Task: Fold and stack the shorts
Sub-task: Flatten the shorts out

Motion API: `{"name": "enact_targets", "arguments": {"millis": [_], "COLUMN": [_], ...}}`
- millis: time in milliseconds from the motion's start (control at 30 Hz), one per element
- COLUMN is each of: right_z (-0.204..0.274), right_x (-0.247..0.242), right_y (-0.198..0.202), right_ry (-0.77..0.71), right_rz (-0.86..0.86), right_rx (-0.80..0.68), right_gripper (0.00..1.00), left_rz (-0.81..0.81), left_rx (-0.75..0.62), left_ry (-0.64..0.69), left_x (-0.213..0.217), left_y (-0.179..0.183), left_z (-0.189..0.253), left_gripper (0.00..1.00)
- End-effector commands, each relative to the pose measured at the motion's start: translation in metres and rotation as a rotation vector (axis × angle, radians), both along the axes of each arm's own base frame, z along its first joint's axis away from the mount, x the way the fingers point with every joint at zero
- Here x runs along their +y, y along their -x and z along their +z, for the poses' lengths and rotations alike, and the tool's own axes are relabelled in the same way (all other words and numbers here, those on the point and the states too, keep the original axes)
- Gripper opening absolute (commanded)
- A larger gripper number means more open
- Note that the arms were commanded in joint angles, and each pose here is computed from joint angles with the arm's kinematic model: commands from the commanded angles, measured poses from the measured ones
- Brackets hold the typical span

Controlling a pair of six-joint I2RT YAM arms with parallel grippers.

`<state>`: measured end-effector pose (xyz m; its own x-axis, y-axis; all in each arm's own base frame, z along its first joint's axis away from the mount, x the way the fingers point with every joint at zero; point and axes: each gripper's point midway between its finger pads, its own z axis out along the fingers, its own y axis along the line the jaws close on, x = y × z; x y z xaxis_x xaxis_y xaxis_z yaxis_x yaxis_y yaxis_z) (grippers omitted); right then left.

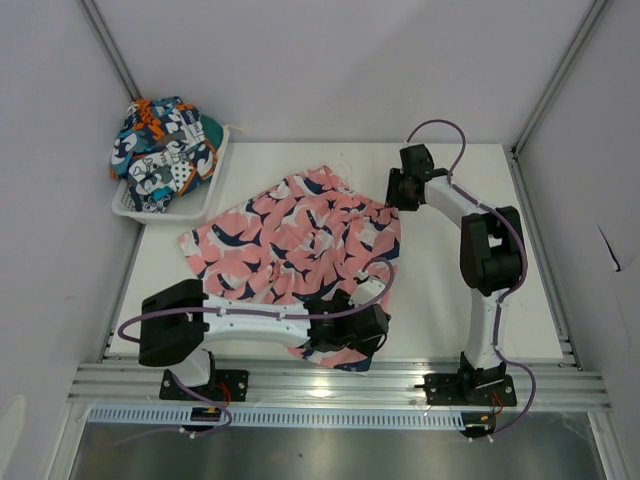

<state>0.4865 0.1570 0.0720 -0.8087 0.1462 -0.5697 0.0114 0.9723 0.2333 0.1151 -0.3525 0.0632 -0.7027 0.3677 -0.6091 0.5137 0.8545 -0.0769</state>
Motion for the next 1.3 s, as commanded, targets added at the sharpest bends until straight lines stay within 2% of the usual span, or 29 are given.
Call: {"name": "enact_targets", "arguments": {"millis": [0, 333, 400, 433, 600, 633, 833, 933, 1067, 1167, 1233, 1267], "right_z": [0.004, -0.025, -0.030, -0.028, -0.033, -0.034, -0.033, -0.033, -0.031, -0.030, -0.029, -0.028], "right_x": [-0.002, -0.006, -0.006, -0.004, -0.002, -0.002, -0.002, -0.003, -0.003, 0.000, 0.001, 0.001], "right_y": [-0.014, -0.020, -0.022, -0.023, -0.024, -0.024, -0.024, -0.025, -0.025, -0.024, -0.024, -0.024], "right_ry": [0.019, 0.059, 0.059, 0.052, 0.046, 0.046, 0.043, 0.043, 0.033, 0.013, 0.007, 0.008], "right_rz": [0.008, -0.006, -0.004, 0.004, 0.008, 0.007, 0.004, 0.003, 0.003, 0.016, 0.015, 0.014], "right_rx": [-0.029, -0.003, 0.005, 0.002, 0.006, 0.008, 0.004, 0.004, 0.005, 0.008, 0.004, 0.004], "right_gripper": [0.46, 0.42, 0.32, 0.19, 0.06, 0.00, 0.00, 0.00, 0.00, 0.00, 0.00, 0.00], "left_rz": [0.002, -0.074, -0.075, -0.076, -0.087, -0.088, -0.109, -0.107, -0.055, -0.040, -0.035, -0.034], "left_rx": [-0.013, 0.024, 0.032, 0.035, 0.050, 0.051, 0.074, 0.090, 0.075, 0.059, 0.051, 0.049], "left_ry": [0.102, 0.102, 0.088, 0.081, 0.049, 0.045, -0.002, -0.023, -0.062, -0.100, -0.119, -0.133], "left_x": [-0.031, -0.060, -0.061, -0.061, -0.060, -0.060, -0.060, -0.059, -0.047, -0.040, -0.039, -0.037], "left_y": [0.003, 0.029, 0.032, 0.033, 0.040, 0.042, 0.057, 0.061, 0.058, 0.055, 0.053, 0.053], "left_z": [0.022, 0.015, 0.009, 0.007, -0.005, -0.006, -0.024, -0.034, -0.038, -0.043, -0.045, -0.047], "left_gripper": [0.88, 0.86, 0.82, 0.81, 0.76, 0.76, 0.65, 0.53, 0.31, 0.26, 0.18, 0.02]}}
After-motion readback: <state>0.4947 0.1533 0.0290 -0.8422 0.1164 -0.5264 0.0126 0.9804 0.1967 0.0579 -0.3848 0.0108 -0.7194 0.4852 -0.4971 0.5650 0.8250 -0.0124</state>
